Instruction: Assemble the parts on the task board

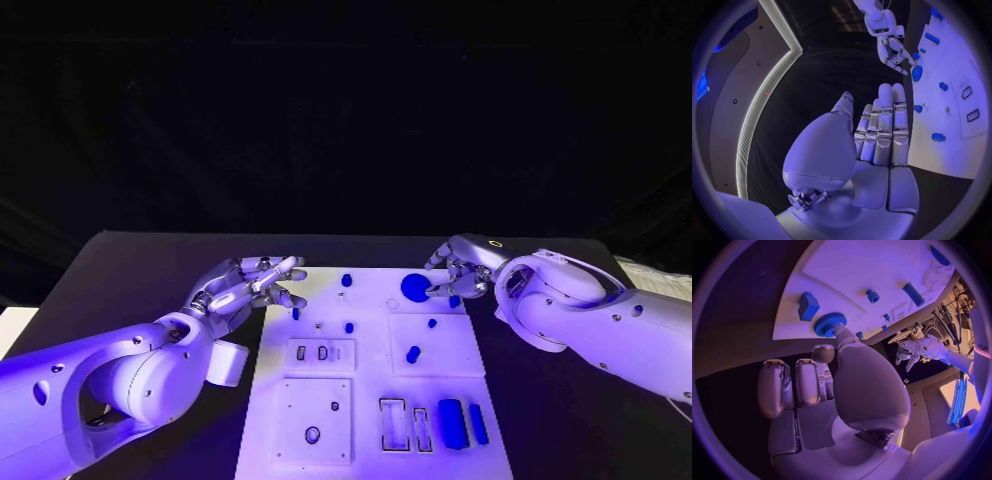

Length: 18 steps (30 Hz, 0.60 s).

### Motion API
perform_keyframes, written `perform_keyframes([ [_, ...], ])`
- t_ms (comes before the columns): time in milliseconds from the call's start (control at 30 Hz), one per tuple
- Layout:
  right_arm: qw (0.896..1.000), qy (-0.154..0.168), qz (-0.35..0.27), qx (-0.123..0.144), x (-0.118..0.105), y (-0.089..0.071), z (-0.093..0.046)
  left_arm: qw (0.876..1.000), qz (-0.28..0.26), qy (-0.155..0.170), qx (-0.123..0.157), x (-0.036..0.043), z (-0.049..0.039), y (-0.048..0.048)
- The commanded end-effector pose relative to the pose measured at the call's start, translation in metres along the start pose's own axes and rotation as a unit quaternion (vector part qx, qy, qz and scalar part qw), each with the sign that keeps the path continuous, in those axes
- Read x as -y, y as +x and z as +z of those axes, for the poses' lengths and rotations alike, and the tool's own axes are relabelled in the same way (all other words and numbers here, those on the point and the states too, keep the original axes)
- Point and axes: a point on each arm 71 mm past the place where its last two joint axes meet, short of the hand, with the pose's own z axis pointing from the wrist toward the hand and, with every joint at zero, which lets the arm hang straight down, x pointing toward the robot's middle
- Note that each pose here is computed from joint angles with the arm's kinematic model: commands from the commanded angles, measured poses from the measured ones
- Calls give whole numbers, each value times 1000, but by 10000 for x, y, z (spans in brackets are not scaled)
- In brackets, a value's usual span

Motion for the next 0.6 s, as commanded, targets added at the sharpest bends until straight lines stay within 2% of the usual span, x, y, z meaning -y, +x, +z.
perform_keyframes([
  [33, 999, 18, 16, -39, 34, 83, -1, 1000, -6, 2, -10, 7, 3, 14],
  [200, 999, 14, 19, -42, 18, 124, 17, 1000, -5, 0, -8, 5, 3, 3],
  [600, 999, -4, 31, -28, -90, 131, 51, 1000, -4, -2, -6, -1, 7, -16],
])
